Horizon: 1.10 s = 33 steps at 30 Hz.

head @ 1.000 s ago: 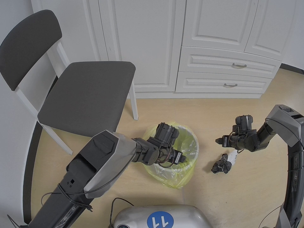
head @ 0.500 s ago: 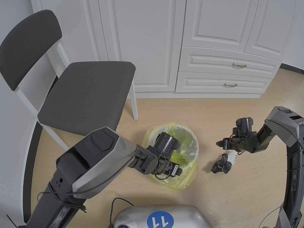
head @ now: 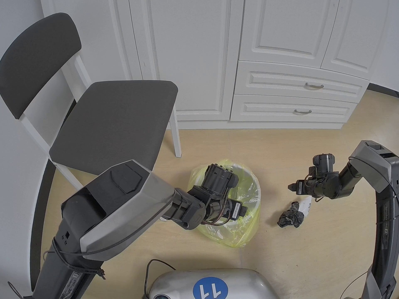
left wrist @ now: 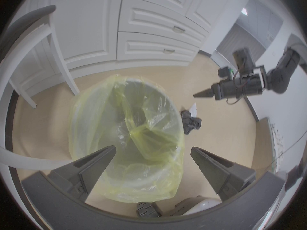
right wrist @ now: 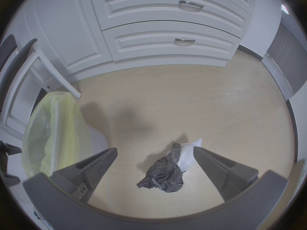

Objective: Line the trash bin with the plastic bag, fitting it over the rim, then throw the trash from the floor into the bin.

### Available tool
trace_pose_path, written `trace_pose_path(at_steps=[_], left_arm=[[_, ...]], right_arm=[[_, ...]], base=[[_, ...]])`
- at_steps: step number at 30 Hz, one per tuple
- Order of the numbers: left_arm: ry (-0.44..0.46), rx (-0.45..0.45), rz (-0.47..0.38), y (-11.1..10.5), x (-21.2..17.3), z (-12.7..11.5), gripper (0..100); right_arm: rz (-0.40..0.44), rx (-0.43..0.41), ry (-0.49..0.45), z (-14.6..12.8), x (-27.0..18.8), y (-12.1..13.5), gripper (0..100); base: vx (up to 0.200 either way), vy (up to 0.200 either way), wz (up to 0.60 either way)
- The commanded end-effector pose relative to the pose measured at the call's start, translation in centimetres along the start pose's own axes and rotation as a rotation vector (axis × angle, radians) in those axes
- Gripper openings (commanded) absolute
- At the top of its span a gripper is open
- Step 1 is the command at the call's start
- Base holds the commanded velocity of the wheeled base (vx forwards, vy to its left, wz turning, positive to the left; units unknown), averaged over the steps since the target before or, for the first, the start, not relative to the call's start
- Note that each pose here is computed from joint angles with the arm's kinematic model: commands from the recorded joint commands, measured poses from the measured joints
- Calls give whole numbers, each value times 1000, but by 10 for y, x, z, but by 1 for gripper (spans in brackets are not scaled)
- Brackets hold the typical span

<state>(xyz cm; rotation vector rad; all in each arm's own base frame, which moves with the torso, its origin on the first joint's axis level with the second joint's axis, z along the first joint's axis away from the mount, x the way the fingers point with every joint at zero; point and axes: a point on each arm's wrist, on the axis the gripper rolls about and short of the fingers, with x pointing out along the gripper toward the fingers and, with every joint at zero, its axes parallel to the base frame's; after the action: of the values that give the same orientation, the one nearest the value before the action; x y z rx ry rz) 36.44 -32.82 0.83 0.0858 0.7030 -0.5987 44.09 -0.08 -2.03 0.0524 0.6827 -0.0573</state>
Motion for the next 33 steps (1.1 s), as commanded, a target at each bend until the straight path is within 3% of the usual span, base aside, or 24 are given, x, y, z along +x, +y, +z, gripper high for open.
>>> trace_pose_path(at_steps=[1, 9, 15, 18, 19, 20, 22, 33], left_arm=[[-80, -43, 0, -1, -18, 20, 100], [-120, -27, -28, -12, -48, 17, 100], [-224, -6, -50, -8, -100, 2, 100], [-255, 12, -65, -12, -116, -2, 100], [-255, 12, -65, -12, -116, -2, 100], [-278, 22, -86, -16, -135, -10, 100], [-281, 31, -97, -15, -150, -19, 100], [-396, 14, -115, 0, -183, -63, 100]], right_arm=[[-34, 20, 29, -4, 20, -14, 100], [-65, 57, 45, -13, 53, -32, 100], [-107, 205, 181, -17, 96, -47, 100], [-141, 219, 213, -22, 114, -55, 100], [-141, 219, 213, -22, 114, -55, 100], [-205, 204, 301, -37, 123, -57, 100], [-221, 195, 345, -46, 124, -58, 100], [-177, 77, 376, -57, 130, -47, 100]], base=[[0, 0, 0], [0, 0, 0], [0, 0, 0], [0, 0, 0], [0, 0, 0], [0, 0, 0], [0, 0, 0], [0, 0, 0]])
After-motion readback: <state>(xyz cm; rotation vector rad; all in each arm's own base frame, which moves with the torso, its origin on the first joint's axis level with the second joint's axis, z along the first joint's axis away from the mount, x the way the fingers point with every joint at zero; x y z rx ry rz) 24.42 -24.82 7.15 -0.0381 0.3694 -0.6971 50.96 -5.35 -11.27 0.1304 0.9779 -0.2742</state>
